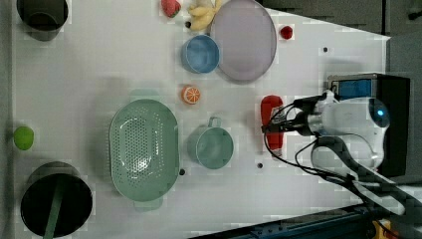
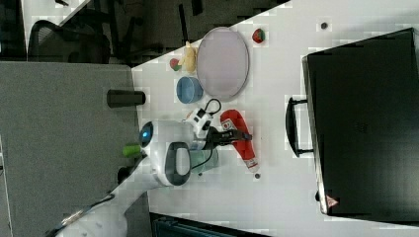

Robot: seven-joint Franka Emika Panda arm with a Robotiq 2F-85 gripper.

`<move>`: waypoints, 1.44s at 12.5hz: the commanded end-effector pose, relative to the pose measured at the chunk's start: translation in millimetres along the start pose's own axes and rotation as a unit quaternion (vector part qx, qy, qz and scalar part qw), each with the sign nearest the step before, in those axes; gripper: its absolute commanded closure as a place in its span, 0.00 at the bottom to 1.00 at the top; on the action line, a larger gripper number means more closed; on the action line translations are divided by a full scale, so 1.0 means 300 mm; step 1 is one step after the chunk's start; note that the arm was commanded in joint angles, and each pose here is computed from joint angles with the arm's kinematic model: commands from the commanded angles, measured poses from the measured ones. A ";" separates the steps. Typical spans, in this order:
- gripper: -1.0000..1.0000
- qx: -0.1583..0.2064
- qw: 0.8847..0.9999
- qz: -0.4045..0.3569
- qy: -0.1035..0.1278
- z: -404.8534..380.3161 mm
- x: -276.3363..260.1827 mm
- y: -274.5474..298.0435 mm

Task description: Pick Ketchup from the table and place it in strainer.

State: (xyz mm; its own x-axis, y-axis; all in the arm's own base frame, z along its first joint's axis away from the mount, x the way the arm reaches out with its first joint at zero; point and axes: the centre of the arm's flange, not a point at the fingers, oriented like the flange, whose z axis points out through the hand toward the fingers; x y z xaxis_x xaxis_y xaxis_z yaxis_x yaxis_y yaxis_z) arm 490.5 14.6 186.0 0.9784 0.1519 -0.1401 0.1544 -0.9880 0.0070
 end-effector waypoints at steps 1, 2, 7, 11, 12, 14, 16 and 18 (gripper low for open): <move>0.37 -0.021 0.998 -0.012 0.061 -0.405 0.020 -0.019; 0.37 -0.024 0.998 -0.011 0.050 -0.494 -0.003 -0.042; 0.37 0.013 0.998 -0.026 0.049 -0.809 -0.041 -0.347; 0.37 0.032 0.997 0.047 0.045 -0.812 -0.063 -0.695; 0.37 0.034 0.996 0.069 0.041 -0.784 -0.074 -0.777; 0.37 0.046 0.995 0.084 0.037 -0.699 -0.081 -0.936; 0.37 0.081 0.990 0.104 0.053 -0.609 -0.060 -1.066; 0.37 0.124 0.983 0.118 0.066 -0.505 -0.026 -1.155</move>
State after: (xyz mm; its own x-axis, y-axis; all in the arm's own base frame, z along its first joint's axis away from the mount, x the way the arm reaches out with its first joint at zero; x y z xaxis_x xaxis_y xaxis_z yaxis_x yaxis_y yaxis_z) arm 439.9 366.1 321.0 0.9976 0.0537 -0.0435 0.0437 -0.9779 -0.2047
